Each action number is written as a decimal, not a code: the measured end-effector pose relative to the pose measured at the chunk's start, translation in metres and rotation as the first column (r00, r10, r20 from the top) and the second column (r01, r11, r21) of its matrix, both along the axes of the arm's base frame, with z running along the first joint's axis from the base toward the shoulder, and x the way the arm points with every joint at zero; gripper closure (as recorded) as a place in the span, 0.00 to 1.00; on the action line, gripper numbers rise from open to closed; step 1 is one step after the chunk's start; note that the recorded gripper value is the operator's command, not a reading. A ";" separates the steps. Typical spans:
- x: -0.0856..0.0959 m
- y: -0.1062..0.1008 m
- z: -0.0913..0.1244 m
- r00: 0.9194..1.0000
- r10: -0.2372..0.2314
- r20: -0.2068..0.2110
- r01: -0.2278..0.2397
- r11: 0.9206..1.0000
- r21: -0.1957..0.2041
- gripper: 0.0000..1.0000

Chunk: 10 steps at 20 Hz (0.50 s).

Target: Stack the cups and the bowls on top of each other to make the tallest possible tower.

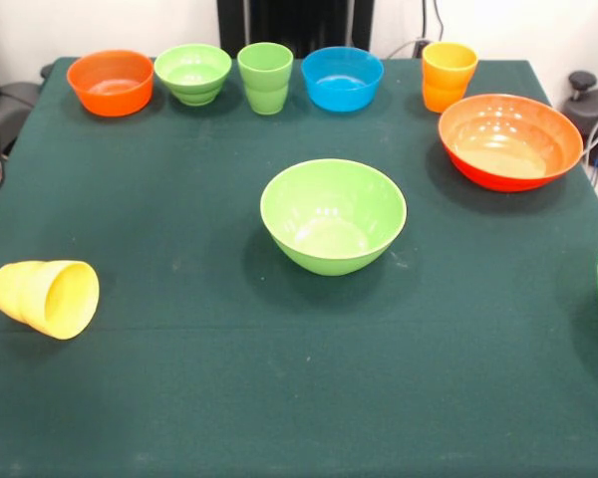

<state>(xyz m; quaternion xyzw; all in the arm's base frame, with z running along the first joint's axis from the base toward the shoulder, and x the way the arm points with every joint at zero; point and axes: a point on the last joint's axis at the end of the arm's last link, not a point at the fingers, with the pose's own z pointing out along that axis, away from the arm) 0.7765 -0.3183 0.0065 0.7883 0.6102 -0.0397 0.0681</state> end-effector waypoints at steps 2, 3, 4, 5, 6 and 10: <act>-0.001 0.001 -0.003 1.000 0.001 -0.003 -0.001 1.000 0.001 1.00; -0.001 0.002 -0.004 1.000 0.002 -0.004 -0.002 1.000 0.002 1.00; -0.001 0.003 -0.006 1.000 0.004 -0.006 -0.004 1.000 0.003 1.00; -0.001 0.004 -0.008 1.000 0.005 -0.007 -0.005 1.000 0.003 1.00; 0.000 0.005 -0.010 1.000 0.007 -0.007 -0.007 1.000 0.005 1.00; 0.001 0.014 -0.020 1.000 0.014 -0.013 -0.014 1.000 0.014 1.00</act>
